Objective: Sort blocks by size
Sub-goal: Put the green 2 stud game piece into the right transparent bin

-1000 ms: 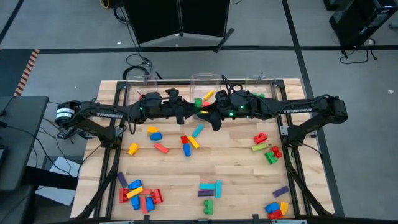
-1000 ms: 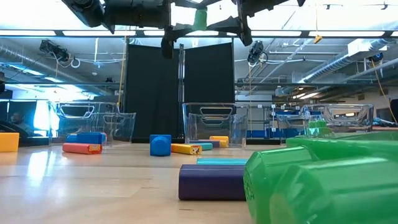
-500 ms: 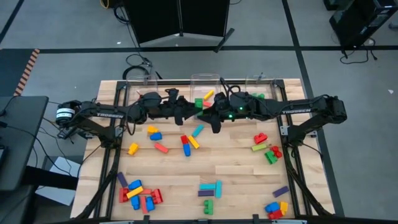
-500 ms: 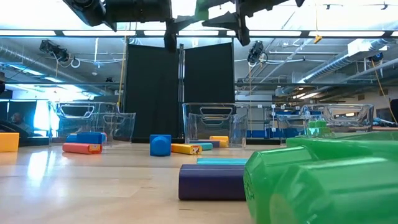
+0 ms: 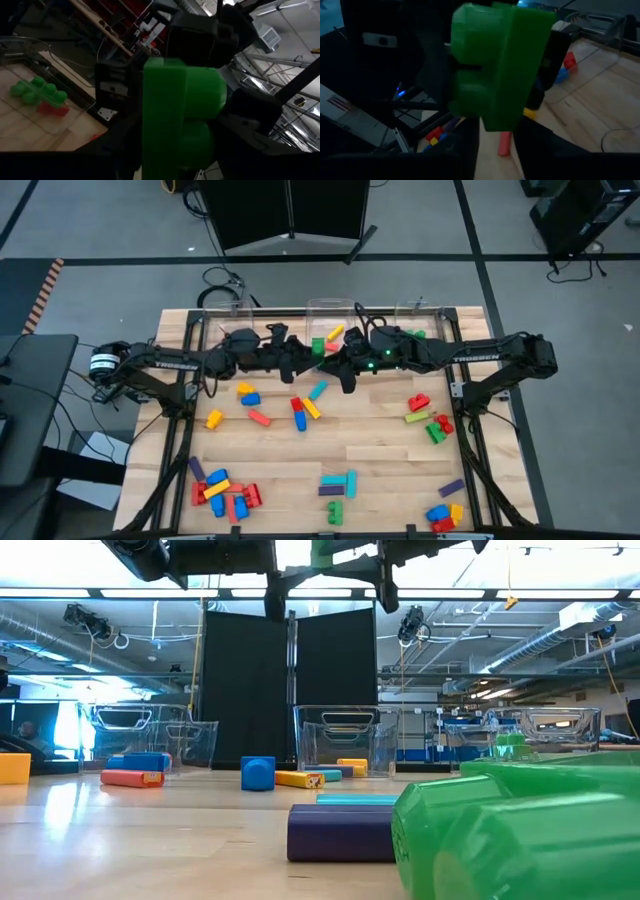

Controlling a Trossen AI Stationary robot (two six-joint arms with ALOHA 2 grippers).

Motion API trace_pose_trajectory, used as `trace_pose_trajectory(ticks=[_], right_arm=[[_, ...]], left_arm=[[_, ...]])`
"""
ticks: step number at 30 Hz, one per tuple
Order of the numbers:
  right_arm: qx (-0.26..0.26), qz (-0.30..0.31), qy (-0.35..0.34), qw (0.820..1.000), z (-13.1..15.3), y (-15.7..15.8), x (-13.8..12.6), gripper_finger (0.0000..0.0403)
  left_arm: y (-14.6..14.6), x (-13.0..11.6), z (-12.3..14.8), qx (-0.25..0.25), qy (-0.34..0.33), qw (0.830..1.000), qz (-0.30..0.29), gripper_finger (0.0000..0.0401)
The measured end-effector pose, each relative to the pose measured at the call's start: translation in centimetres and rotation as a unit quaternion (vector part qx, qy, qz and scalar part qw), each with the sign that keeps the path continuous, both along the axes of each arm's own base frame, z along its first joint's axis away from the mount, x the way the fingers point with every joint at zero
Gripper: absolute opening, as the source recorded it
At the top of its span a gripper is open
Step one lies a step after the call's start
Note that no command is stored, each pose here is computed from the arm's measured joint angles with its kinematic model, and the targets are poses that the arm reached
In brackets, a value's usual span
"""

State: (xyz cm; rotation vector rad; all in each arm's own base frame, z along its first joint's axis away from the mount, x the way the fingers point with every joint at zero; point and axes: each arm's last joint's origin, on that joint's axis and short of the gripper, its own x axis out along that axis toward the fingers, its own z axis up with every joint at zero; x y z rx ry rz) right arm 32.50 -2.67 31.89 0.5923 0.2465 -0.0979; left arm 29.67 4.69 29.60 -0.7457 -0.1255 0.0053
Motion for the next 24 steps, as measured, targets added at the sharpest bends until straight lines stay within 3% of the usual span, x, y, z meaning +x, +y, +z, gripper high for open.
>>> trace_pose_trajectory(ticks=[13, 24], right_arm=[[-0.002, 0.005, -0.017, 1.000, 0.34, 0.02, 0.06, 0.0255], [-0.002, 0.006, -0.016, 1.000, 0.40, 0.04, 0.04, 0.0276]], left_arm=[[0.06, 0.01, -0.13, 0.001, 0.004, 1.000, 0.006, 0.0229], [0.07, 0.01, -0.14, 0.000, 0.004, 1.000, 0.007, 0.0229]])
